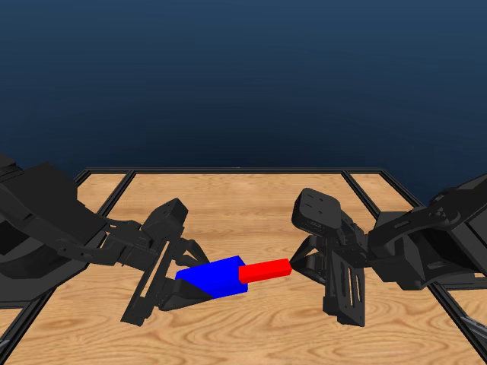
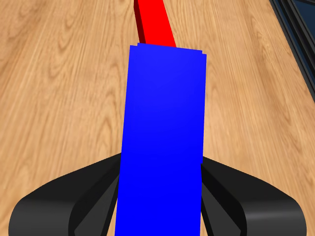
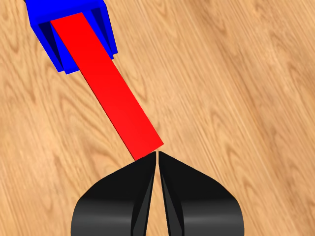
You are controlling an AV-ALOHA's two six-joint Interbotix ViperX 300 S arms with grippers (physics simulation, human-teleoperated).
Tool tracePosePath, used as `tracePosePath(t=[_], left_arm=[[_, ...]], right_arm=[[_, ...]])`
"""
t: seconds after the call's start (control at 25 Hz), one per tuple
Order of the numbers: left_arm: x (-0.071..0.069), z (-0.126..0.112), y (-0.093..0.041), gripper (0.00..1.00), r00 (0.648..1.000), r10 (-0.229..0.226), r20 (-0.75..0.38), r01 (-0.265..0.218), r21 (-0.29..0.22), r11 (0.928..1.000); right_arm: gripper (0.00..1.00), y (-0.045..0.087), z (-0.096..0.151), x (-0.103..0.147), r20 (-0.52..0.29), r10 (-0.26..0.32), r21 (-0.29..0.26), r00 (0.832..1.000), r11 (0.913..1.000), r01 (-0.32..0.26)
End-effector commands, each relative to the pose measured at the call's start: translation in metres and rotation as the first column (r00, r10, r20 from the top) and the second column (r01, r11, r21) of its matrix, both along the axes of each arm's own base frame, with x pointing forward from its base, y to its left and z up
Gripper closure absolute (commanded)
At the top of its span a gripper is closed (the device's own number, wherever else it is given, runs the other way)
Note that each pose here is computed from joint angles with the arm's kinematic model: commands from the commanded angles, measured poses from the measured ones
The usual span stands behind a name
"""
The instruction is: Insert peg into socket
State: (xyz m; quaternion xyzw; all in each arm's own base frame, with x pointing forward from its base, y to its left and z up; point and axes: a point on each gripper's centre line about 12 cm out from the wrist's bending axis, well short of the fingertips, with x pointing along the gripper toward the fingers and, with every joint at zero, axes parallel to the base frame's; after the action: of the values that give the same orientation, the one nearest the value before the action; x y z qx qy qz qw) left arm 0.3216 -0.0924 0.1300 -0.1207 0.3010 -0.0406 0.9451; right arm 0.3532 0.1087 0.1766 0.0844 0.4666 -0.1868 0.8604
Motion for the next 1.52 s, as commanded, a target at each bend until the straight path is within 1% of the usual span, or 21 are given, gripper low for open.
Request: tracePosePath(t=[0.04, 0.08, 0.2, 0.28, 0.4, 0.44, 0.56, 0.6, 0.68, 0.76, 0.8, 0.88, 0.96, 1.0, 1.04, 1.08, 1.12, 1.16, 1.24, 1.4, 1.52], left_arm=[[0.007, 0.019, -0.005, 1.00, 0.997, -0.020, 0.068, 0.020, -0.003, 0.9998], [0.006, 0.015, -0.003, 1.00, 0.999, -0.015, 0.047, 0.015, -0.003, 0.9999], [0.006, 0.013, -0.003, 1.00, 1.000, -0.013, 0.022, 0.013, -0.013, 0.9998], [0.010, 0.023, -0.005, 1.00, 0.998, -0.008, 0.057, 0.010, -0.031, 0.9995], [0.006, 0.014, -0.002, 1.00, 1.000, -0.006, -0.008, 0.006, -0.036, 0.9993], [0.001, 0.011, -0.007, 1.00, 0.999, -0.030, -0.037, 0.028, -0.036, 0.9990], [0.009, 0.018, -0.001, 1.00, 0.998, -0.013, -0.055, 0.010, -0.053, 0.9985], [0.003, 0.006, 0.000, 1.00, 0.994, -0.018, -0.111, 0.013, -0.041, 0.9991], [0.007, 0.011, 0.000, 1.00, 0.993, -0.016, -0.119, 0.010, -0.054, 0.9985], [0.007, 0.011, 0.003, 1.00, 0.989, -0.015, -0.150, 0.007, -0.052, 0.9986], [0.010, 0.014, 0.008, 1.00, 0.989, 0.011, -0.144, -0.021, -0.066, 0.9976], [0.007, 0.011, 0.003, 1.00, 0.979, -0.017, -0.203, 0.008, -0.046, 0.9989], [0.013, 0.027, 0.001, 1.00, 0.985, -0.019, -0.174, 0.009, -0.058, 0.9983], [0.011, 0.025, 0.002, 1.00, 0.979, -0.019, -0.204, 0.010, -0.047, 0.9988], [0.014, 0.027, 0.010, 1.00, 0.983, 0.014, -0.183, -0.026, -0.065, 0.9975], [0.013, 0.029, 0.003, 1.00, 0.981, -0.008, -0.196, -0.003, -0.056, 0.9984], [0.009, 0.021, 0.003, 1.00, 0.972, -0.005, -0.236, -0.006, -0.045, 0.9990], [0.012, 0.031, 0.006, 1.00, 0.976, 0.008, -0.219, -0.020, -0.052, 0.9984], [0.015, 0.033, 0.006, 1.00, 0.969, 0.015, -0.248, -0.025, -0.035, 0.9991], [0.005, 0.026, 0.002, 1.00, 0.951, 0.031, -0.308, -0.039, -0.019, 0.9991], [0.004, 0.036, -0.001, 1.00, 0.954, 0.048, -0.297, -0.060, -0.030, 0.9978]], right_arm=[[1.00, -0.001, 0.005, 0.015, 0.043, -0.001, 0.032, 0.999, 0.9995, 0.000], [1.00, 0.001, 0.014, 0.021, 0.080, 0.003, 0.053, 0.997, 0.9985, -0.008], [1.00, -0.007, -0.001, 0.030, 0.064, 0.005, 0.052, 0.998, 0.9986, -0.008], [1.00, -0.006, 0.005, 0.040, 0.098, 0.015, 0.066, 0.995, 0.9976, -0.022], [1.00, -0.005, 0.003, 0.051, 0.107, 0.030, 0.076, 0.994, 0.9964, -0.038], [1.00, -0.005, 0.004, 0.053, 0.123, 0.033, 0.090, 0.992, 0.9950, -0.044], [1.00, -0.004, 0.006, 0.061, 0.145, 0.050, 0.111, 0.988, 0.9916, -0.066], [1.00, -0.005, 0.000, 0.060, 0.131, 0.052, 0.106, 0.990, 0.9922, -0.066], [1.00, -0.004, 0.009, 0.064, 0.156, 0.066, 0.120, 0.986, 0.9892, -0.085], [1.00, -0.004, -0.006, 0.074, 0.163, 0.076, 0.144, 0.984, 0.9845, -0.100], [1.00, -0.001, -0.003, 0.072, 0.172, 0.075, 0.163, 0.982, 0.9813, -0.103], [1.00, -0.004, -0.004, 0.071, 0.157, 0.076, 0.152, 0.985, 0.9833, -0.100], [1.00, -0.002, -0.005, 0.078, 0.170, 0.101, 0.162, 0.980, 0.9783, -0.129], [1.00, 0.000, -0.010, 0.082, 0.176, 0.110, 0.173, 0.978, 0.9749, -0.141], [1.00, 0.003, -0.011, 0.084, 0.180, 0.121, 0.178, 0.976, 0.9720, -0.154], [1.00, 0.000, -0.010, 0.086, 0.189, 0.115, 0.182, 0.975, 0.9718, -0.150], [1.00, -0.002, -0.007, 0.085, 0.198, 0.127, 0.182, 0.972, 0.9695, -0.164], [1.00, -0.001, -0.012, 0.090, 0.212, 0.128, 0.202, 0.969, 0.9642, -0.172], [1.00, -0.001, -0.013, 0.089, 0.209, 0.135, 0.204, 0.969, 0.9626, -0.179], [1.00, -0.005, -0.023, 0.085, 0.178, 0.128, 0.208, 0.976, 0.9642, -0.164], [1.00, -0.009, -0.022, 0.070, 0.165, 0.090, 0.238, 0.982, 0.9627, -0.128]])
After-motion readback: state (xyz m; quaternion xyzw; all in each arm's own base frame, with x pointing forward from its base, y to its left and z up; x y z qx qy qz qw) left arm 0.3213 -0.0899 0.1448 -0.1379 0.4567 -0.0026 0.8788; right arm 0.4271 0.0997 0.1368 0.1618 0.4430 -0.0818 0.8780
